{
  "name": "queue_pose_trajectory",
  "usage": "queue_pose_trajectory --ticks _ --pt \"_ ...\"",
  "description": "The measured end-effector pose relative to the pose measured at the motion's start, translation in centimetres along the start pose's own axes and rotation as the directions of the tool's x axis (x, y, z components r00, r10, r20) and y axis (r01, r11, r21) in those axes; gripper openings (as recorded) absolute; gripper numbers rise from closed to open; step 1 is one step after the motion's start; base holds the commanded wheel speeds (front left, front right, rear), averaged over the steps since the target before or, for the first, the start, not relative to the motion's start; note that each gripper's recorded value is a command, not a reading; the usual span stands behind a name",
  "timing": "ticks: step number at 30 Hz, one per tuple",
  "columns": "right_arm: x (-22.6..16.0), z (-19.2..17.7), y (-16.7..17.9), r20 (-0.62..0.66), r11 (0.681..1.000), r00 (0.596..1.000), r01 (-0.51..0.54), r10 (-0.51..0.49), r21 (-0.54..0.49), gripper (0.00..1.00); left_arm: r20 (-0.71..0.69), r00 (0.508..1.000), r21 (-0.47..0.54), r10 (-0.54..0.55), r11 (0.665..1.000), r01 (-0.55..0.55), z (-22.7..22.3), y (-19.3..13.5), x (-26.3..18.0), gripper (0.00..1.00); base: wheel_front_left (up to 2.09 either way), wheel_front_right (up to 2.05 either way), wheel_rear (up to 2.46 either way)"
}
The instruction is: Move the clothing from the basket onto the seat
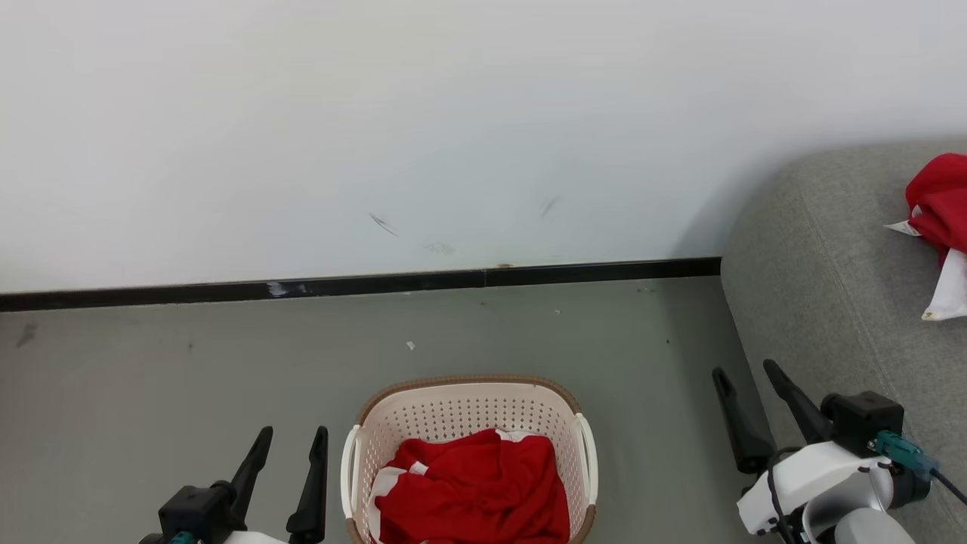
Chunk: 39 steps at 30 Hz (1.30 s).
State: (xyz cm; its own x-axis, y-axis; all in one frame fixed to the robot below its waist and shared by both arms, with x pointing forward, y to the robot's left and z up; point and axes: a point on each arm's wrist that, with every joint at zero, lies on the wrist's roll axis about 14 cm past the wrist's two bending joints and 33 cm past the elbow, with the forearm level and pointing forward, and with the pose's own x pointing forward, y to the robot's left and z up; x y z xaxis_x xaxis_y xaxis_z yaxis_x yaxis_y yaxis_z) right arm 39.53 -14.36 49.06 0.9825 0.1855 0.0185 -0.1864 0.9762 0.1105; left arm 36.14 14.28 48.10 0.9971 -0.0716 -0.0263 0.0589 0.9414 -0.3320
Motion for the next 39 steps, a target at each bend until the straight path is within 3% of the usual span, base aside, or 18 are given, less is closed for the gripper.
queue_pose_trajectory --ticks 23,39 --pt "-3.7 0.5 0.3 0.024 1.000 0.999 0.027 -0.026 -0.016 1.00 0.026 0.999 -0.007 -0.030 1.000 0.030 0.6 -0.6 -2.4 1.00 0.00 0.00 0.00" --pt "-4.7 -0.5 -0.5 -0.002 0.998 0.998 0.062 -0.062 -0.019 1.00 -0.047 0.995 0.015 -0.085 0.996 0.086 -1.6 -2.0 -2.0 1.00 0.00 0.00 0.00"
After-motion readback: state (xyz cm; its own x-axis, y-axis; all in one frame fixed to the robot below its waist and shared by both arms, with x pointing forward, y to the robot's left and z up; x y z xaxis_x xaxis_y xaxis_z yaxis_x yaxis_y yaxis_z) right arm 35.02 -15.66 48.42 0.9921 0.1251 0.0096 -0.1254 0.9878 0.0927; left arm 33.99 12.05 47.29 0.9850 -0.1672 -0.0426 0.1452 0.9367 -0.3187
